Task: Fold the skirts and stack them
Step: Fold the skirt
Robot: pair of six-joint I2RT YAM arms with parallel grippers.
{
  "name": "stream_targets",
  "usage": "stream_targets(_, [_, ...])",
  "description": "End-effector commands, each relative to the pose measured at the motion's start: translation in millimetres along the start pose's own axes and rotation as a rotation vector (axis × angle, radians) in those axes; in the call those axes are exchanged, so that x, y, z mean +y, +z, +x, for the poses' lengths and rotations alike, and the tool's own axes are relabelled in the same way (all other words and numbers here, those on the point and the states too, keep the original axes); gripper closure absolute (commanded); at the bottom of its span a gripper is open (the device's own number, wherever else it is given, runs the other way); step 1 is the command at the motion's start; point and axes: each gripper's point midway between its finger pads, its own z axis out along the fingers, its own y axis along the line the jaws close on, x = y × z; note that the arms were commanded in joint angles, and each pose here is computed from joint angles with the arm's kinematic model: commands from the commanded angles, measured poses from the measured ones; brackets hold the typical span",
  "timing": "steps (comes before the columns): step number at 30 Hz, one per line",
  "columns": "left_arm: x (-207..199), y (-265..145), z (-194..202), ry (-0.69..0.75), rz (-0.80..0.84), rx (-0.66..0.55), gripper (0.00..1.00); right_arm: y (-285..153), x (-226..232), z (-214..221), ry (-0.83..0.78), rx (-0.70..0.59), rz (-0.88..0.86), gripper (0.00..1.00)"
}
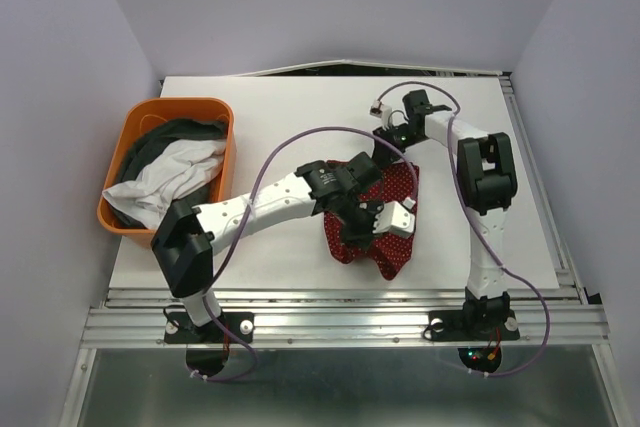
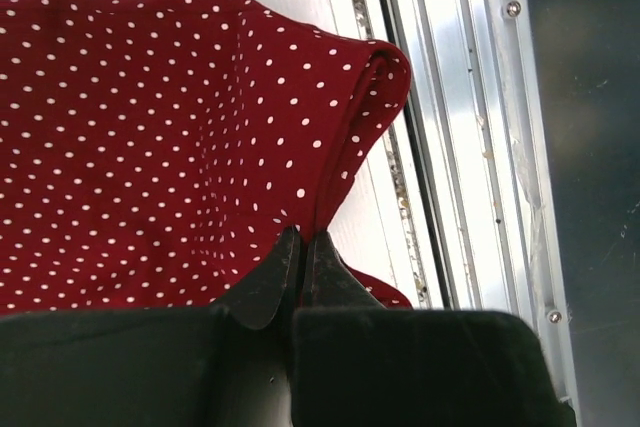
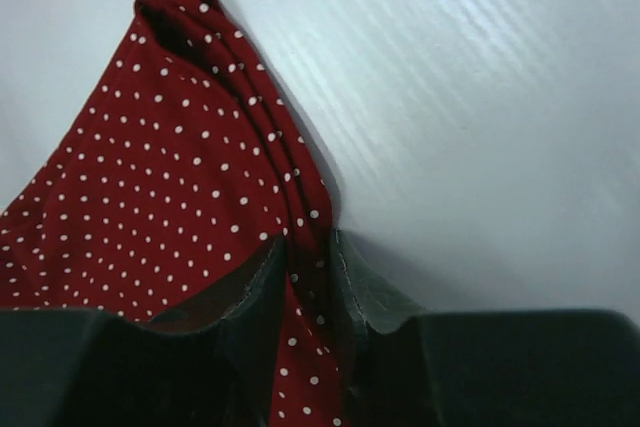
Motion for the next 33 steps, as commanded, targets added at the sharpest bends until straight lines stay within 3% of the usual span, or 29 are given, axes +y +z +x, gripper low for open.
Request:
stream_targets(1, [6,-19,-22,0.025,0.011,-0.055,1.00,4,28,23,0.004,0.066,-0.090,0.72])
stream_targets(7, [28,-29,-26,0.017,0.008,-0.068,1.00,10,59,37,0.000,0.088,-0.188,0.80])
stream_targets(18, [107,-28,2,-0.021,-0.007,-0.065,1.00,13,93,44,0.011,0.103,-0.287,0.80])
stream_targets(33, [200,-30,41,-0.018,-0.156,-0.023,1.00,20,77,29,0.013,0.101,-0.241,0.78])
